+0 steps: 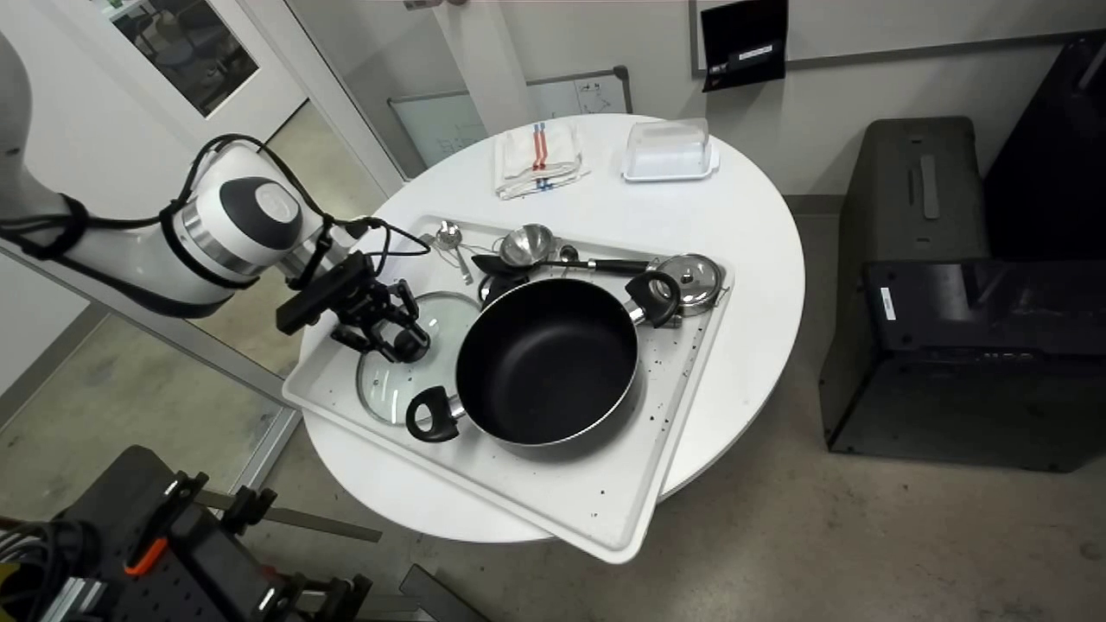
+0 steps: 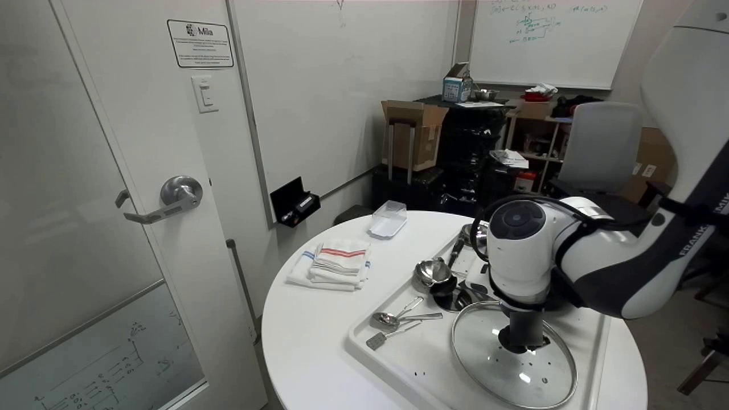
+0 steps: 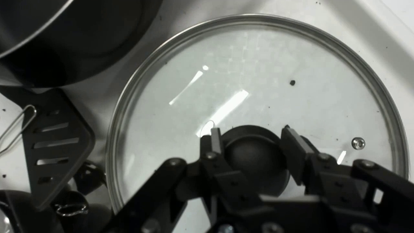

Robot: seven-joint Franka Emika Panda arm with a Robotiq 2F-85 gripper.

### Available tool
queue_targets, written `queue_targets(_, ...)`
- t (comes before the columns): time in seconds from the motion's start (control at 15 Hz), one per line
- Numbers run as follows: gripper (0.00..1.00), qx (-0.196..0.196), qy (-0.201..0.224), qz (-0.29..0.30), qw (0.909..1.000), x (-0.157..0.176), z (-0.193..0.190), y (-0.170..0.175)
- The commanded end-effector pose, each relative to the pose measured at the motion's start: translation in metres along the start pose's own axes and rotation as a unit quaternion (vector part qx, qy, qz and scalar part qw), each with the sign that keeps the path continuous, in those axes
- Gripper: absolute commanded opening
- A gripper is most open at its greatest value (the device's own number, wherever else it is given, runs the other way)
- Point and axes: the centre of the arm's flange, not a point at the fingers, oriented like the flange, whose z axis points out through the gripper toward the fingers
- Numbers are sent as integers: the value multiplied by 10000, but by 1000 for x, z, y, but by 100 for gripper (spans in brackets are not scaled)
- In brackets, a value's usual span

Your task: Move the pot's lid to the tray

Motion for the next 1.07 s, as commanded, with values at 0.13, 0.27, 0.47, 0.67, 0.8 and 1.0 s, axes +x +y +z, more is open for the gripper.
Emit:
queue_targets(0.13, 23, -61, -108, -70, 9999, 5, 6, 8)
queue_targets(0.27, 69, -45, -138, -68, 9999, 1, 5, 7)
queue_targets(0.47, 88, -31, -208, -75, 9998, -9, 3, 8)
queue_targets(0.67, 100, 14, -301, -147, 9994, -28, -5, 8)
queue_targets(0.8, 100, 55, -316, -214, 9993, -43, -14, 8)
queue_targets(1.0, 100, 135, -263, -335, 9990, -63, -35, 9)
